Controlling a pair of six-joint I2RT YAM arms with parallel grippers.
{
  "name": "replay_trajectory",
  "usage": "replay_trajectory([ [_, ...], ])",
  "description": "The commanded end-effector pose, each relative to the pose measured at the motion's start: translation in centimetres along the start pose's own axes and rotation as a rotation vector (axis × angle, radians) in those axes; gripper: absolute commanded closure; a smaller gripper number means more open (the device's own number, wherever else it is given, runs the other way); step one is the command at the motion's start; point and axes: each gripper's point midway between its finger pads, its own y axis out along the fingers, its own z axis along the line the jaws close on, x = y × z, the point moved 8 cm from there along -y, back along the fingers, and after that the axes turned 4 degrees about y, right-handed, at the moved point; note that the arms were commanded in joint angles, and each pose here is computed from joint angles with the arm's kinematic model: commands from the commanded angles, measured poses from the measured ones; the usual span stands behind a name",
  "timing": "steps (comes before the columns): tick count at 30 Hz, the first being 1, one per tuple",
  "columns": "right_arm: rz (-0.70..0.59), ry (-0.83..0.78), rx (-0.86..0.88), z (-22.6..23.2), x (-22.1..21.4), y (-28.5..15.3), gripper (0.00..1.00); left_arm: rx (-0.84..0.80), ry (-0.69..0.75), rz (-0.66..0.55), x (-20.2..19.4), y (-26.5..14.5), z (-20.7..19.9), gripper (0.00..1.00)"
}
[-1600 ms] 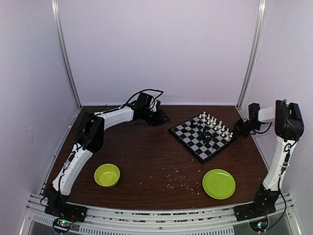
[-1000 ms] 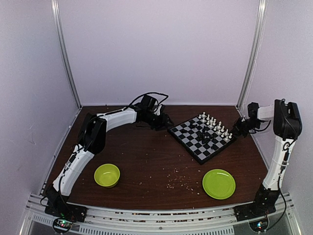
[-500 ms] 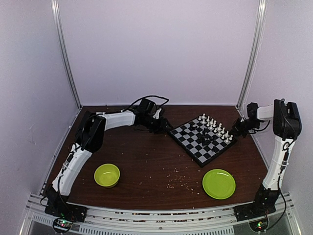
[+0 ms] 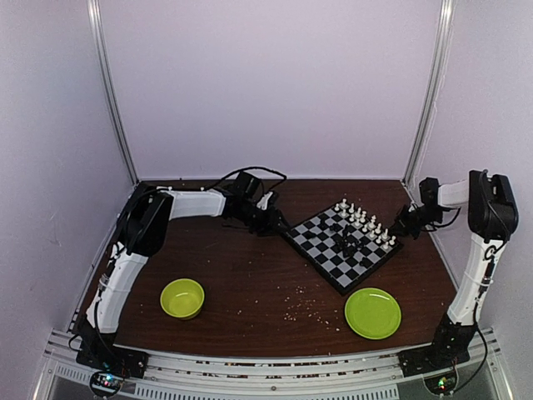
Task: Set up the chess pieces on the board
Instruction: Move the chessboard to the corner of the board.
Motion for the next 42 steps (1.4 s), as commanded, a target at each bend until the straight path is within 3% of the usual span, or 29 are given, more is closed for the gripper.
replay_trajectory([
  [1, -0.040, 0.025, -0.017, -0.3, 0.3, -2.1, 0.97, -0.014, 0.043, 0.002, -0.3, -0.6, -1.9, 0.53],
  [11, -0.150, 0.110, -0.083, -4.1, 0.8, -5.4, 0.95, 0.132, 0.025, -0.124, 2.1, -4.8, -1.0, 0.49],
  [16, -0.153, 0.141, -0.087, -4.8, -0.3, -5.3, 0.96, 0.112, -0.021, -0.172, 4.6, -3.9, 0.2, 0.51],
  [32, 0.017, 0.129, -0.118, -5.2, -3.4, -2.3, 1.00, -0.027, -0.043, -0.046, 2.9, 0.8, -0.4, 0.62],
  [42, 0.038, 0.089, -0.098, -3.6, -4.3, -2.1, 1.00, -0.031, -0.021, 0.046, -0.6, 0.5, -1.2, 0.63],
])
